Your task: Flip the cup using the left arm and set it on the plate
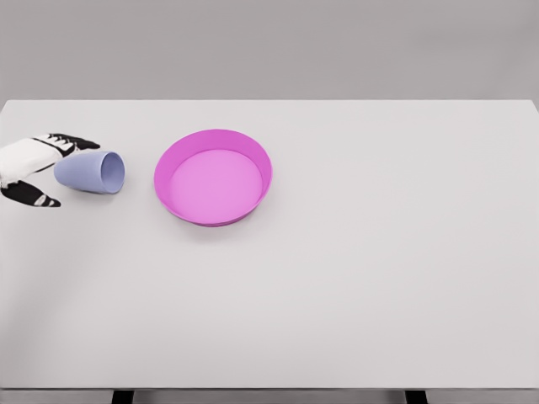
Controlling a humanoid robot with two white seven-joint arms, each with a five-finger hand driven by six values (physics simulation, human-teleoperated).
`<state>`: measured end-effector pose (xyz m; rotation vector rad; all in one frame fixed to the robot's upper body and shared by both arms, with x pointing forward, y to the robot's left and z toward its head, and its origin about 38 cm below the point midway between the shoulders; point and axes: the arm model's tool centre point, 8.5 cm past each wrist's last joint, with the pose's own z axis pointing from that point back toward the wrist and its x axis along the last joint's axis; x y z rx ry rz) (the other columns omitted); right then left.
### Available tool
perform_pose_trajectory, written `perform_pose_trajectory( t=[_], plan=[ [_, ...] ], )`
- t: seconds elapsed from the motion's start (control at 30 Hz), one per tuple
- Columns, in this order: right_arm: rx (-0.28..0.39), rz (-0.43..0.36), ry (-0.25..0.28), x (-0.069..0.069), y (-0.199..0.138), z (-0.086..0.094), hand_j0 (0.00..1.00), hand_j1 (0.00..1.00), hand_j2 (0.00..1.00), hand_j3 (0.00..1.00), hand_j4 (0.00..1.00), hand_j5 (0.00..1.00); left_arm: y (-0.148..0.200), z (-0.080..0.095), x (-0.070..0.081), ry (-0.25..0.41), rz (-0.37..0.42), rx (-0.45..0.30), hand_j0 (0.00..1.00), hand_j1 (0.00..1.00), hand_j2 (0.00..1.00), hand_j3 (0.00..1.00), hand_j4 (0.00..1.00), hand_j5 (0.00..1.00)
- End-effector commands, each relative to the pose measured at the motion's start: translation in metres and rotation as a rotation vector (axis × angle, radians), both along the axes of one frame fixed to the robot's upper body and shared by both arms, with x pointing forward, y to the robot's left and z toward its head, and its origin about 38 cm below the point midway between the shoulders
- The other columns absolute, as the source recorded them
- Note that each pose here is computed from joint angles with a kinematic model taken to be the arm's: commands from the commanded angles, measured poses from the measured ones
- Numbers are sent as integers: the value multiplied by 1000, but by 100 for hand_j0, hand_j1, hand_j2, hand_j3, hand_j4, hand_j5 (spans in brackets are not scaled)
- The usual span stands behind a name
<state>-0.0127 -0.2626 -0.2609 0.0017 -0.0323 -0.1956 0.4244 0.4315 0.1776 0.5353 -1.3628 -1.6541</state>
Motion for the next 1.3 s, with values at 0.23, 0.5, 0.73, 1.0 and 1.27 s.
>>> perform_pose_trajectory(
  t=[0.23, 0.5, 0.73, 1.0, 1.27],
  plan=[
    [-1, 0, 1, 0, 0, 0, 100, 100, 100, 100, 100, 100, -19, -5, 5, 6, -21, -85, 100, 100, 100, 100, 100, 100],
    [0, 0, -1, 0, 0, 0, 100, 100, 100, 100, 100, 100, -21, -23, 22, 48, 11, -94, 100, 100, 100, 100, 100, 100],
    [0, 0, 1, 0, 0, 0, 100, 100, 100, 100, 100, 100, -26, -29, 22, 67, -1, -86, 100, 100, 100, 100, 100, 100],
    [0, 0, -1, 0, 0, 0, 100, 100, 100, 100, 100, 100, -23, -27, 29, 62, 20, -96, 100, 100, 100, 100, 100, 100],
    [0, 0, 1, 0, 0, 0, 100, 100, 100, 100, 100, 100, -33, -35, 36, 70, 26, -125, 100, 100, 100, 100, 100, 100]
  ],
)
